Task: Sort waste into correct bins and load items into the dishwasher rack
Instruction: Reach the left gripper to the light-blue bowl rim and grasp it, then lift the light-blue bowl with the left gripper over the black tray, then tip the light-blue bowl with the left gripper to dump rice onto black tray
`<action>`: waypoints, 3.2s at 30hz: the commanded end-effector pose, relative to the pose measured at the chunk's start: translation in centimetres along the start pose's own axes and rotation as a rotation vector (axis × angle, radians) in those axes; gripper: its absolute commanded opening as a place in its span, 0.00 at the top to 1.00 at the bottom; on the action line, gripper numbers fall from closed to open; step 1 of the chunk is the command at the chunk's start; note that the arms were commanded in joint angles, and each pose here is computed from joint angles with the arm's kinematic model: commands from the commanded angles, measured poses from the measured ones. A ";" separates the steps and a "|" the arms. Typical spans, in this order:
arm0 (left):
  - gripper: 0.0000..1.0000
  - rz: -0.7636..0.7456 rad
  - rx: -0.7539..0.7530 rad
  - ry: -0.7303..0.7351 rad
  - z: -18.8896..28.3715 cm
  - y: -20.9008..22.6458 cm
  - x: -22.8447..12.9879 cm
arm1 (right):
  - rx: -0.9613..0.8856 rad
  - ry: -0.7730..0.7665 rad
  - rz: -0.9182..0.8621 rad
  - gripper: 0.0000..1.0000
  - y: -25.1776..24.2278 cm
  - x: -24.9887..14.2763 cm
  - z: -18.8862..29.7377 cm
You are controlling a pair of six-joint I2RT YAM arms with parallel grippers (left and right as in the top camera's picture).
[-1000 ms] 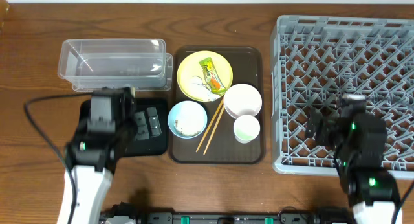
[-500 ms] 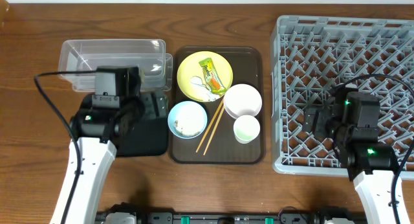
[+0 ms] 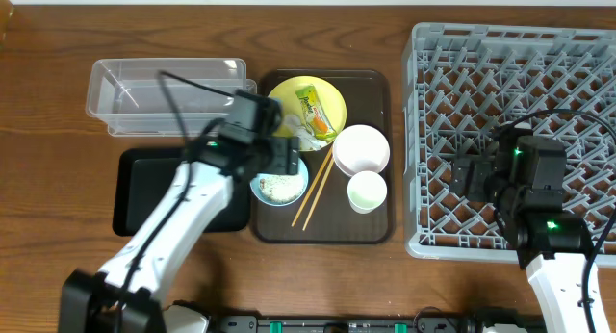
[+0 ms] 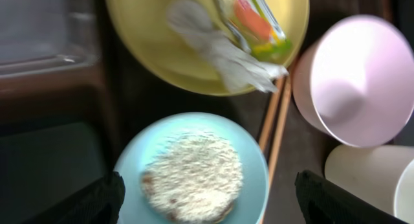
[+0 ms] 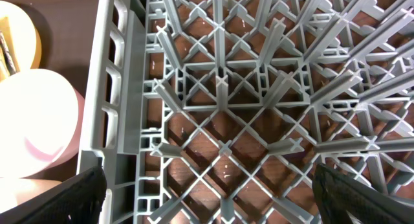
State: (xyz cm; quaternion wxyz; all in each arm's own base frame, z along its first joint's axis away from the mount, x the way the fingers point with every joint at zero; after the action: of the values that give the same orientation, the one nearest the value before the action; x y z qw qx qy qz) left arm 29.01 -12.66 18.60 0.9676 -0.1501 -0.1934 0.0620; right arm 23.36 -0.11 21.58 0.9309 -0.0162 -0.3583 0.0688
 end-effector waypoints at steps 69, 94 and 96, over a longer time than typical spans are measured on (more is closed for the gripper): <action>0.94 0.336 -0.327 0.187 4.3 7.1 1.0 | -0.001 -0.022 0.001 0.01 0.1 0.7 0.5; 0.94 1.034 -0.966 0.339 2.3 19.9 0.7 | 0.000 -0.016 0.001 0.01 0.1 0.6 0.5; 0.94 1.082 -1.020 0.320 2.8 20.4 1.0 | 0.000 -0.015 0.001 0.01 0.1 0.6 0.5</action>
State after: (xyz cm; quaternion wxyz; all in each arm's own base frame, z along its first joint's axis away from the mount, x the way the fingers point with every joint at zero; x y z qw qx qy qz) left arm 27.51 6.82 14.49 0.6815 -0.6225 0.0429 0.3824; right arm 23.25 -0.11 21.48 0.9327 -0.0158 -0.3537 0.0688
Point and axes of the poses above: each gripper's point midway between its finger pads, its own z axis back along the fingers, its own y axis along the line the jaws close on, x = y × z, the point moved 9 cm from there along z, back along the fingers, and after that the axes turned 15 degrees about z, right-handed, at the moved point
